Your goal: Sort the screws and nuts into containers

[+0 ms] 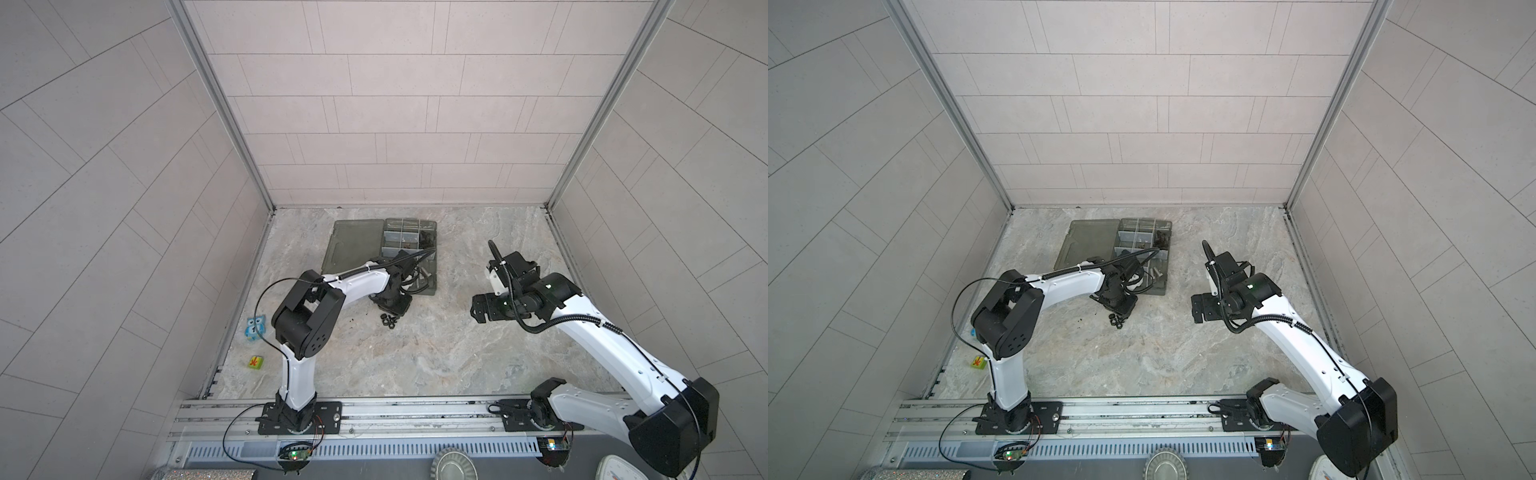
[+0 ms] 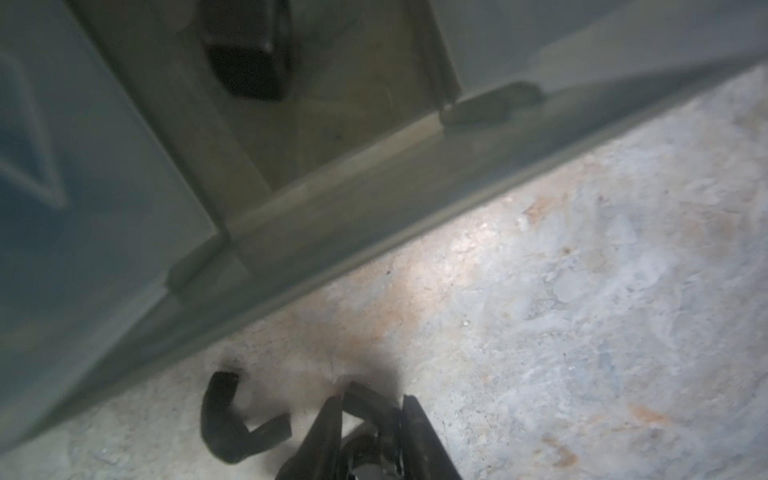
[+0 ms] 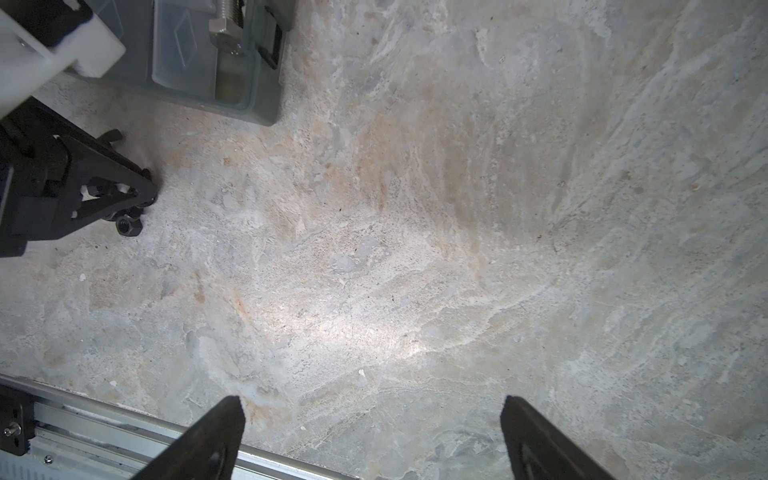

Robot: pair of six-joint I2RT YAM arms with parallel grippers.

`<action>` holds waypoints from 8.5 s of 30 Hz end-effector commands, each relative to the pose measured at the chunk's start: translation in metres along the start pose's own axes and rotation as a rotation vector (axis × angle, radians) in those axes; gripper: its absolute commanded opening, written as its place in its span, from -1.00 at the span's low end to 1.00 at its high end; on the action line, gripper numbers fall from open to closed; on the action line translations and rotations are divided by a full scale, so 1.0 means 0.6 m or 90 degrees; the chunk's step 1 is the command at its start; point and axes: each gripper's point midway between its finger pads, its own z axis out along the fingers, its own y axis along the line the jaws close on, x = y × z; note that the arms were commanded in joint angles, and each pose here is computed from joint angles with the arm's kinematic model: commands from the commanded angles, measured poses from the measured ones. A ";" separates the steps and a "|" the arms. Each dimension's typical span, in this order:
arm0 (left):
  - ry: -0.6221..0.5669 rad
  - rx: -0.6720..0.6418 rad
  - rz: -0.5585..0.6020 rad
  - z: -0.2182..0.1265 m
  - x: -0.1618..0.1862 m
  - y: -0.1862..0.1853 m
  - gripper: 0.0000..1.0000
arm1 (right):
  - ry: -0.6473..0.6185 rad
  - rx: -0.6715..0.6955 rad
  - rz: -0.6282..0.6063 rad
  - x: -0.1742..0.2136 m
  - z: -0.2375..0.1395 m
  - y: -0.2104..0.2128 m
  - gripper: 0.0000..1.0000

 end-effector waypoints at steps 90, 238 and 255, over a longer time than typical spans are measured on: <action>-0.017 0.015 0.008 -0.076 -0.045 -0.008 -0.94 | 0.019 0.028 -0.005 -0.006 0.011 -0.008 0.96; -0.007 0.034 -0.097 -0.113 -0.001 0.067 -0.48 | 0.035 0.012 -0.002 -0.020 0.012 0.009 0.94; 0.006 0.034 -0.099 -0.033 0.036 0.078 -0.41 | 0.047 0.017 -0.004 -0.009 0.009 0.005 0.94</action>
